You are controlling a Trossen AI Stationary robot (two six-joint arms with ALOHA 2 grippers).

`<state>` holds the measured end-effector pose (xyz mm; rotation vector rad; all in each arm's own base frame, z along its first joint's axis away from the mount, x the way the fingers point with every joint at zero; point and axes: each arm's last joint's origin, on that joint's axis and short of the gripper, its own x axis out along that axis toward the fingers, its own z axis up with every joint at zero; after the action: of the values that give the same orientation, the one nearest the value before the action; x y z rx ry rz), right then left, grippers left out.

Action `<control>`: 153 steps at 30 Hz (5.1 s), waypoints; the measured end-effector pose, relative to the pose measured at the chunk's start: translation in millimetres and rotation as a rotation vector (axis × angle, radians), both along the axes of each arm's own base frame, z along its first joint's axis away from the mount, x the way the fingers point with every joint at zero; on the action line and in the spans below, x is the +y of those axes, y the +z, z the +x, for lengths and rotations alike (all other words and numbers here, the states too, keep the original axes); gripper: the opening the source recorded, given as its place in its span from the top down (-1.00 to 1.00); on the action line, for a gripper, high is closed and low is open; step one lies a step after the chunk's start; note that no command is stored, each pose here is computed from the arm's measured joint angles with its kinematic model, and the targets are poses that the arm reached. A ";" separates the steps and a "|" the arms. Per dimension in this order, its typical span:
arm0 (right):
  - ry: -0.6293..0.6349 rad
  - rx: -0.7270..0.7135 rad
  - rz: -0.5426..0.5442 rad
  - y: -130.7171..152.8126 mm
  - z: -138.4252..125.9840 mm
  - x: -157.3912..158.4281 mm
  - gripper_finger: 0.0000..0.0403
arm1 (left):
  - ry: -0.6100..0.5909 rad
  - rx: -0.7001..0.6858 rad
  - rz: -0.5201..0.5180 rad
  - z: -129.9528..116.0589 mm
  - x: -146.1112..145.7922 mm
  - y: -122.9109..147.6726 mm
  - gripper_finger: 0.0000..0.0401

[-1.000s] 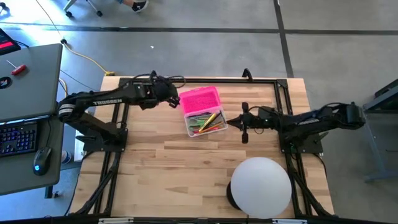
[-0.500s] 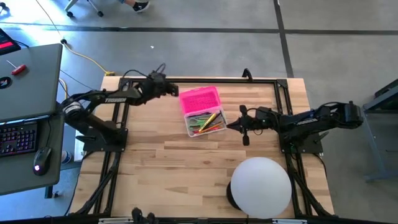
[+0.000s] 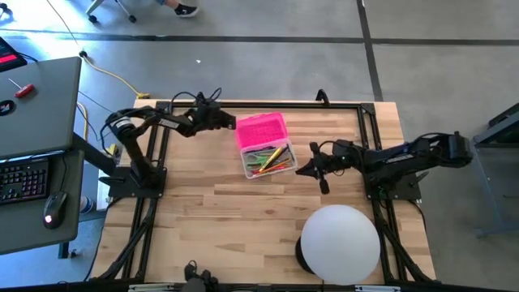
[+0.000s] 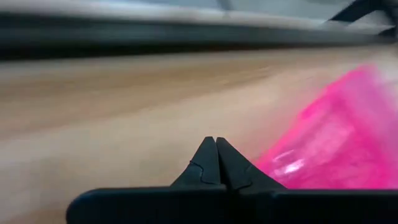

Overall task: Pick & place school supplies into a supply box
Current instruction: Close the pink supply box

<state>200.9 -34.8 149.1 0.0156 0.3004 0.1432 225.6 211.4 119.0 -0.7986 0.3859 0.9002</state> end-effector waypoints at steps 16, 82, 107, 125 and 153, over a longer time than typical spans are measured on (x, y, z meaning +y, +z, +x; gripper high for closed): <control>0.083 0.100 0.001 -23.4 30.1 12.1 1.00 | -0.117 0.039 -0.037 48.0 25.7 16.2 0.89; -0.063 0.328 -0.081 -46.6 56.7 2.6 1.00 | -0.487 0.072 0.081 116.0 -6.5 76.4 0.95; -0.085 0.352 -0.052 -48.1 55.6 2.4 1.00 | -0.574 0.102 0.148 120.2 -48.4 109.1 0.93; -0.221 0.386 -0.140 -50.9 53.7 -3.8 1.00 | -0.773 0.168 0.116 142.6 -121.6 93.9 0.95; -0.704 0.060 -0.311 24.6 41.9 -29.5 1.00 | -0.494 0.196 0.260 141.8 -79.6 96.0 0.91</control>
<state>242.8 -64.3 173.7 -0.1821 0.3590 -0.6036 367.4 131.8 215.0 -0.3497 0.5936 0.5477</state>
